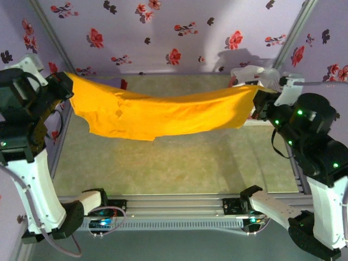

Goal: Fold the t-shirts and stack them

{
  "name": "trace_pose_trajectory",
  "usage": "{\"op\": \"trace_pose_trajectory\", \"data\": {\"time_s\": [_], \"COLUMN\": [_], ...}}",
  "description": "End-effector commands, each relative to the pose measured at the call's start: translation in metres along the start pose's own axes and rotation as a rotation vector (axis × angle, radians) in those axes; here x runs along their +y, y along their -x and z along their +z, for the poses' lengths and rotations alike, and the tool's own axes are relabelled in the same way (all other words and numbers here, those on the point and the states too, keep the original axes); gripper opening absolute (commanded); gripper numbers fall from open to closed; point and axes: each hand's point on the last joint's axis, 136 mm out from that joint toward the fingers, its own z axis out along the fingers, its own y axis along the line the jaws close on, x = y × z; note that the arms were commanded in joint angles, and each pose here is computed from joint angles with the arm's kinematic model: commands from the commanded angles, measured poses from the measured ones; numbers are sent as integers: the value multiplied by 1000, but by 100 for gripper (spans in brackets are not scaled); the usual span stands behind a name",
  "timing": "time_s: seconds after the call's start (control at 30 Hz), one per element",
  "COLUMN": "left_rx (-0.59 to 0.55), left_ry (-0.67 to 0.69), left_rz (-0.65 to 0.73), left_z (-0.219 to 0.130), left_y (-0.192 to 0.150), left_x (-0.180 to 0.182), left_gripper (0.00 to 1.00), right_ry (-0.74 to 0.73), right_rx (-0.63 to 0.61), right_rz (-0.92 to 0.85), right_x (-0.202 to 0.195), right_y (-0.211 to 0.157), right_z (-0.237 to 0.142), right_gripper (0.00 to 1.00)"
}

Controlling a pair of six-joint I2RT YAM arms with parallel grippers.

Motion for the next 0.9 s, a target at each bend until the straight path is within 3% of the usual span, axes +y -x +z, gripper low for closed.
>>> {"op": "trace_pose_trajectory", "data": {"time_s": [0.0, 0.23, 0.5, 0.67, 0.87], "left_rx": [-46, -145, -165, -94, 55], "left_ry": [-19, -79, -34, 24, 88], "left_rz": [-14, -17, 3, 13, 2], "left_z": [-32, -87, -124, -101, -18], "left_y": [10, 26, 11, 3, -20], "left_x": [-11, -29, -19, -7, 19], "left_gripper": [0, 0, 0, 0, 0], "right_ry": [27, 106, 89, 18, -103], "right_rx": [-86, -181, -215, -176, 18], "right_rz": [-20, 16, 44, 31, 56], "right_x": [3, 9, 4, -6, -32], "right_y": [22, 40, 36, 30, -16], "right_z": [-26, -72, -99, -79, 2], "right_gripper": [0, 0, 0, 0, 0]}}
